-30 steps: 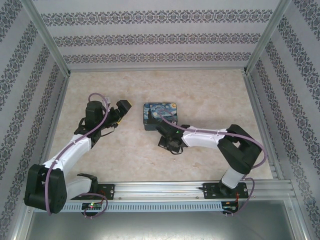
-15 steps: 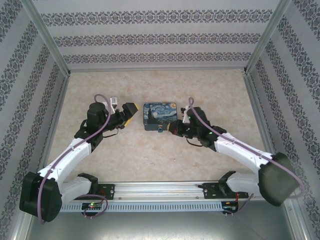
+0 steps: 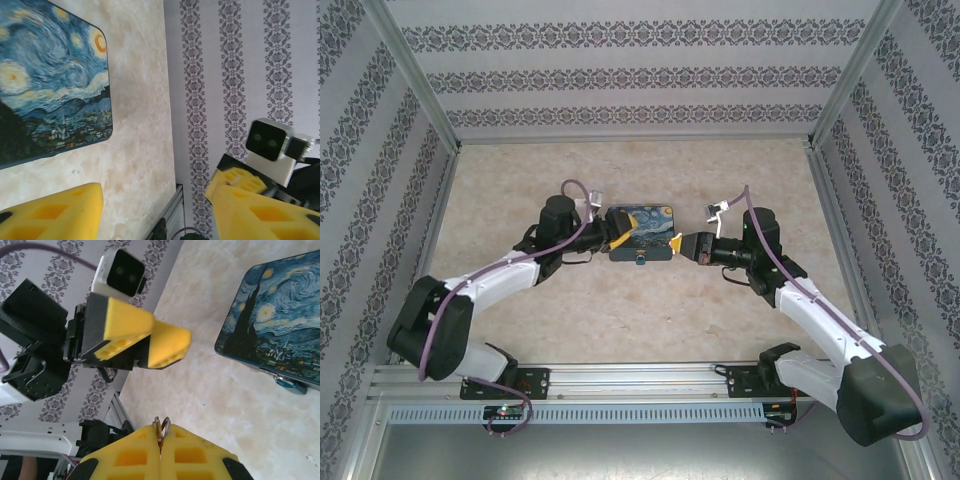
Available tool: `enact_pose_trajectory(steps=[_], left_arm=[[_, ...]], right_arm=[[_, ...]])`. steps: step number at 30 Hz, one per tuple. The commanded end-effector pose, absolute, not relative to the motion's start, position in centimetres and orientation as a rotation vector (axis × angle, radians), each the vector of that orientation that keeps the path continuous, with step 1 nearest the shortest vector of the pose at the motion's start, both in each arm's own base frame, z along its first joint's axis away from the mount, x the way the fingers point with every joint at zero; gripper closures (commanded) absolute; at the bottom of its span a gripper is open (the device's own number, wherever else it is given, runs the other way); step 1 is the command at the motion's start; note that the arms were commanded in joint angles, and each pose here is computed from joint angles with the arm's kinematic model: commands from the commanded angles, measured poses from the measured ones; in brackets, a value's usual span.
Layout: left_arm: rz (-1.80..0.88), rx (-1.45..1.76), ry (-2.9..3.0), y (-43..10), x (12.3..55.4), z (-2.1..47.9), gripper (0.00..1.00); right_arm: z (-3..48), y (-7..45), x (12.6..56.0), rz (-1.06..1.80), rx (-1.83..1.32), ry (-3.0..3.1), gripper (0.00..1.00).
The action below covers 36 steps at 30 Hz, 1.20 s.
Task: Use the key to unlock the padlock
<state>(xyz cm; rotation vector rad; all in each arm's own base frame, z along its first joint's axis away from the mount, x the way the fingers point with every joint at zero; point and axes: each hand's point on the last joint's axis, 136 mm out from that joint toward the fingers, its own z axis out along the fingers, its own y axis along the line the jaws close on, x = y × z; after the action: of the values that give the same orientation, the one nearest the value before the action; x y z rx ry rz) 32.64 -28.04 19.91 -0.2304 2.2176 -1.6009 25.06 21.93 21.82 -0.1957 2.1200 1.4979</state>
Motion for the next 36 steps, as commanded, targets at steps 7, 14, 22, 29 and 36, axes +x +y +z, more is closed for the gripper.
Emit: enact_pose_trajectory(steps=[7, 14, 22, 29, 36], left_arm=[[-1.737, -0.236, 2.021, -30.6, 33.3, 23.8, 0.55], [-1.880, -0.383, 1.929, -32.1, 33.9, 23.3, 0.58], [-1.894, -0.443, 1.922, -33.3, 33.7, 21.7, 0.61], [-1.918, -0.452, 1.904, -34.4, 33.7, 21.7, 0.63], [-1.956, -0.469, 1.878, -35.3, 33.8, 21.5, 0.65]], right_arm=[[20.5, 20.0, 28.9, 1.426, 0.316, 2.056, 1.00], [19.8, 19.2, 30.8, 1.296, 0.767, 1.927, 1.00], [21.1, 19.3, 31.7, 1.214, 0.886, 1.808, 1.00], [21.7, 20.1, 32.4, 1.236, 0.917, 1.778, 1.00], [21.8, 21.1, 32.9, 1.274, 0.919, 1.777, 1.00]])
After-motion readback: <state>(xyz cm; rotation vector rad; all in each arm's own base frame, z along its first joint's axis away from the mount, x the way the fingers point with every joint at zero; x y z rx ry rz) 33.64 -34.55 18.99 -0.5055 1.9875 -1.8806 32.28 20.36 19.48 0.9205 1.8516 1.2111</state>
